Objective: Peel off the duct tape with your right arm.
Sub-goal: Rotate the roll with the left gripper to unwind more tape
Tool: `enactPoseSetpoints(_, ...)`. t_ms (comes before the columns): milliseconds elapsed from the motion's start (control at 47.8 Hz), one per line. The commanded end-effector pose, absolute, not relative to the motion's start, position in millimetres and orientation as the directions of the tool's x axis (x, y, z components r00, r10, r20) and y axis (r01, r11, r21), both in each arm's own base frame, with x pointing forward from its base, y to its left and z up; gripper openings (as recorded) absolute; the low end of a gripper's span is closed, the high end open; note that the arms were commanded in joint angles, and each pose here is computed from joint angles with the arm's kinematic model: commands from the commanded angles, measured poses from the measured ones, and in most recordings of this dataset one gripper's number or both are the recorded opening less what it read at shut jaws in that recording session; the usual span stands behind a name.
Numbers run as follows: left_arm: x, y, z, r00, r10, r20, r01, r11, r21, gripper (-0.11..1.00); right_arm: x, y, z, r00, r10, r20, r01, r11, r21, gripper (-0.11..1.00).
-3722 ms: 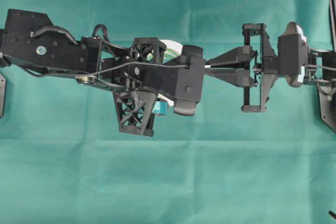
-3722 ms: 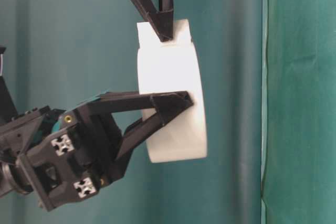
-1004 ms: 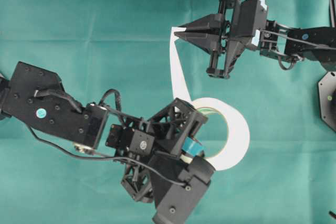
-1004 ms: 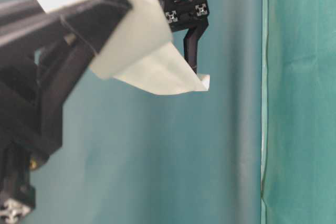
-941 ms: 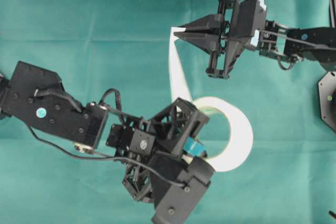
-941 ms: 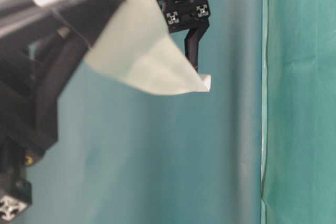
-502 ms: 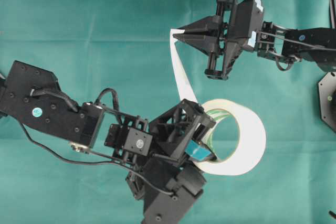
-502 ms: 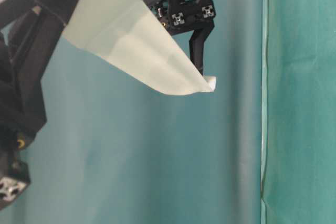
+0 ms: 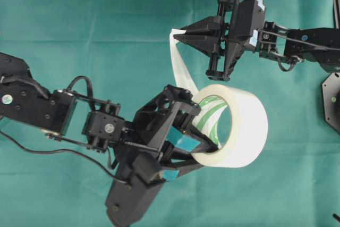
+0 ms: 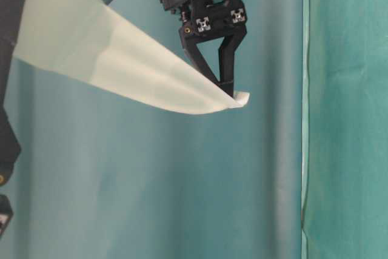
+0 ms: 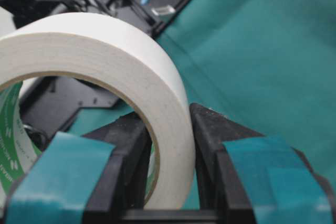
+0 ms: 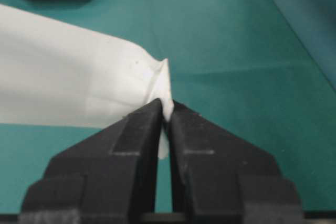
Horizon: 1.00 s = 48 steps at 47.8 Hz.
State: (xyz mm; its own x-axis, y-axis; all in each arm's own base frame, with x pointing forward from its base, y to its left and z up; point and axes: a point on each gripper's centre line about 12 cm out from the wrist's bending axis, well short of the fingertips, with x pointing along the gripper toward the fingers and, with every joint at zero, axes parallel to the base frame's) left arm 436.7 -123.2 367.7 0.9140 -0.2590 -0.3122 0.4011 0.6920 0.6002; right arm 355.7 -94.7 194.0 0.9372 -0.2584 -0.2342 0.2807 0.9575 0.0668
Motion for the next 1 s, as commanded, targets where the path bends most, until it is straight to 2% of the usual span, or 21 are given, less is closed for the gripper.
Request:
enactPoseSetpoints(0,416,-131,419,0.942,-0.297,-0.154,0.325,0.700,0.636,0.20,353,-116,192,0.917,-0.312,-0.249,0.339,0.938,0.074,-0.09)
enactPoseSetpoints(376,412,-128,426,0.948,-0.296,-0.115,0.294,0.685,0.666,0.20,358,-115,179,0.906,-0.303,-0.296,0.338,0.938,0.074,-0.09)
enactPoseSetpoints(983,412,-129,419,0.945,-0.298,-0.132,0.307,0.679,0.667,0.20,357,-114,181,0.906,-0.300,-0.298,0.335,0.940,0.072,-0.09)
